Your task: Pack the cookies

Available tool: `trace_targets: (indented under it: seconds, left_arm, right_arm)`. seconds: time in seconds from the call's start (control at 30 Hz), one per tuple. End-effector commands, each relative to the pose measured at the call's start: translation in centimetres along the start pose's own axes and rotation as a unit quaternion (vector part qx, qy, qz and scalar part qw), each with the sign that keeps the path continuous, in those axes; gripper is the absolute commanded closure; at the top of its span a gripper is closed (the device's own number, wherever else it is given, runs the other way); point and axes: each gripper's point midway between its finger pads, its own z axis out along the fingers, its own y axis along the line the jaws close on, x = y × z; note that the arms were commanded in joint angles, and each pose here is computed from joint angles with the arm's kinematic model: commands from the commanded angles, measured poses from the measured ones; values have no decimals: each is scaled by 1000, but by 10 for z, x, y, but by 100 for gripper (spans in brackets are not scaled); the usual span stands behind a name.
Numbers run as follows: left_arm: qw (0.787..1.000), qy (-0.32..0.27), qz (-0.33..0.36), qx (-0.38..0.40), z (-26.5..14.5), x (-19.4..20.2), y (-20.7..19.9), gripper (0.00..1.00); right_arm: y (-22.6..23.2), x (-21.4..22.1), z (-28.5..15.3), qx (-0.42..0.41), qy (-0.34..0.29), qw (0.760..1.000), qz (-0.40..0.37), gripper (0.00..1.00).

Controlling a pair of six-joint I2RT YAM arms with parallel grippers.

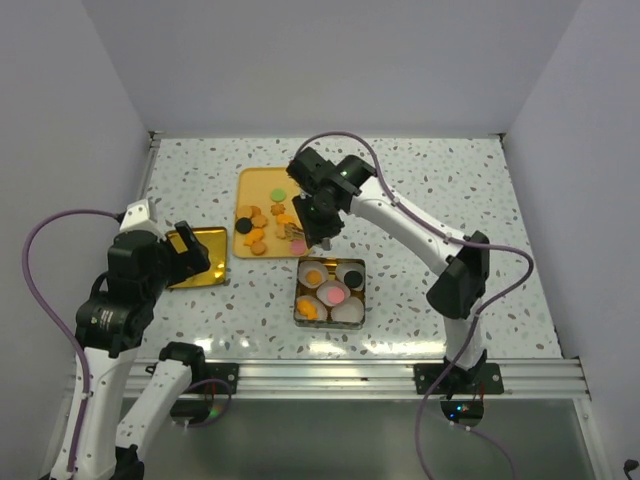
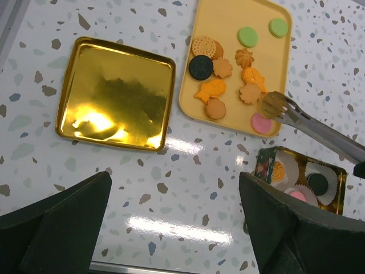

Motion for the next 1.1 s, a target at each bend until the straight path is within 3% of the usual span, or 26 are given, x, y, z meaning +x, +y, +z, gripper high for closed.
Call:
trace_targets:
  seconds: [0.0,0.3,0.57,1.07]
  left_arm:
    - [1000,5,16,20,-6,0,-5,0]
    - [997,13,21,69,-41,1,-15,0]
    - [995,18,23,95,-65,11,-16,0]
    - [997,-13,-6,73,-99,9,2,0]
  right_arm:
    - [0,-15,-61,-11,-79,996,35,76]
    - [-22,16,-133,9,-97,991,89,76]
    - [-55,81,-195,11,-119,982,145,78]
    - [-82,187,-215,-57,-116,975,179,92]
